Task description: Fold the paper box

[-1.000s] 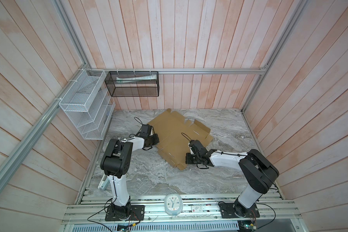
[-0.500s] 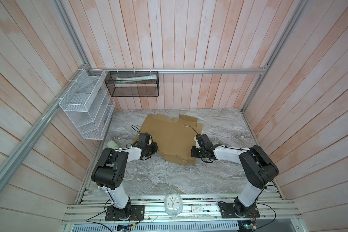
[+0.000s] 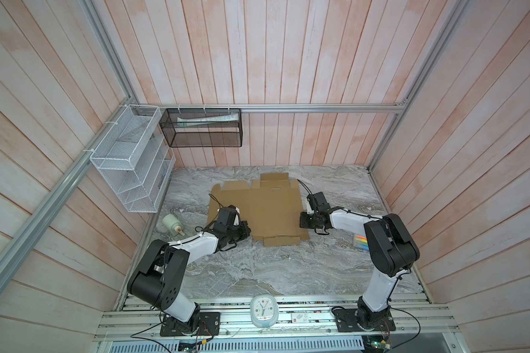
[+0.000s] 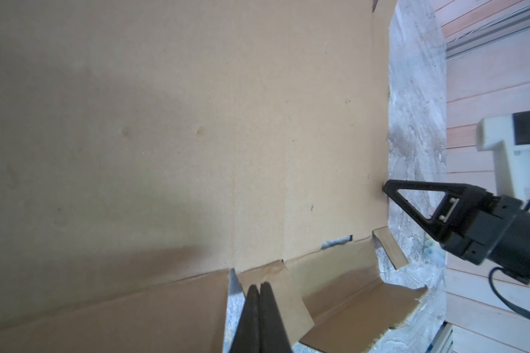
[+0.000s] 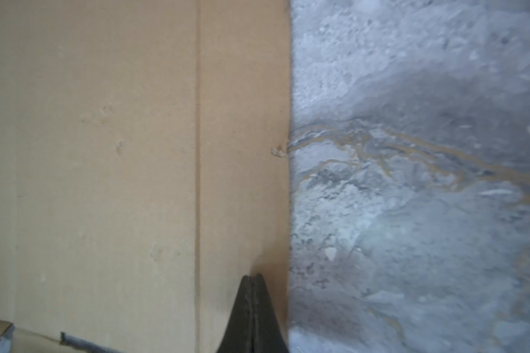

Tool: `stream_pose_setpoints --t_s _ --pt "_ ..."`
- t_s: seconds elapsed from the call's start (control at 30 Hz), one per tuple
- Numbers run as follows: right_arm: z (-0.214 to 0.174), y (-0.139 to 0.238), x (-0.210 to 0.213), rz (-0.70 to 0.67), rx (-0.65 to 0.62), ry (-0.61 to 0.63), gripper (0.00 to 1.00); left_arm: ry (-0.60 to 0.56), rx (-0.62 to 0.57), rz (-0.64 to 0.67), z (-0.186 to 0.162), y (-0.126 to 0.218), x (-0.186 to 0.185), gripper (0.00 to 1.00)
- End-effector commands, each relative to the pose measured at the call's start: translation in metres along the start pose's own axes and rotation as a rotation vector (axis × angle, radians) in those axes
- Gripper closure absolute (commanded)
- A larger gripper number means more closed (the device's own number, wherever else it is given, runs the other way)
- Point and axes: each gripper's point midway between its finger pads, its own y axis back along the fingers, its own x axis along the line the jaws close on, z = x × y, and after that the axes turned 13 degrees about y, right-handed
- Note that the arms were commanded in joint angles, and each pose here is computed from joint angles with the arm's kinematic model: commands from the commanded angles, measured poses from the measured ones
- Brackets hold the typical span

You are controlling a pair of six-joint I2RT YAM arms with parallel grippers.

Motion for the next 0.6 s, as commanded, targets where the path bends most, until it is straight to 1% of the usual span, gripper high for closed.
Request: stream_pose_setpoints --t_s 0.0,0.1,0.23,0.43,0.57 --pt "0.009 0.015 -0.003 -0.040 0.002 0.040 0.99 -0.032 -0.059 -0.006 0.021 0.013 -0.014 1.00" --pt "0.018 0.033 0.005 -0.031 -0.040 0.048 0.98 -0.028 -0.093 -0.017 0.043 0.021 -0.014 1.00" --pt "0.021 0.052 0.034 0.012 -0.077 0.081 0.97 -0.004 -0.139 -0.006 0.080 0.025 -0.004 1.00" --pt "0.012 0.054 0.082 0.076 -0.073 0.129 0.97 0.038 -0.144 -0.002 0.118 0.014 0.010 1.00" --pt "0.002 0.051 0.108 0.132 -0.082 0.129 0.97 0.050 -0.138 0.034 0.133 0.002 0.022 1.00"
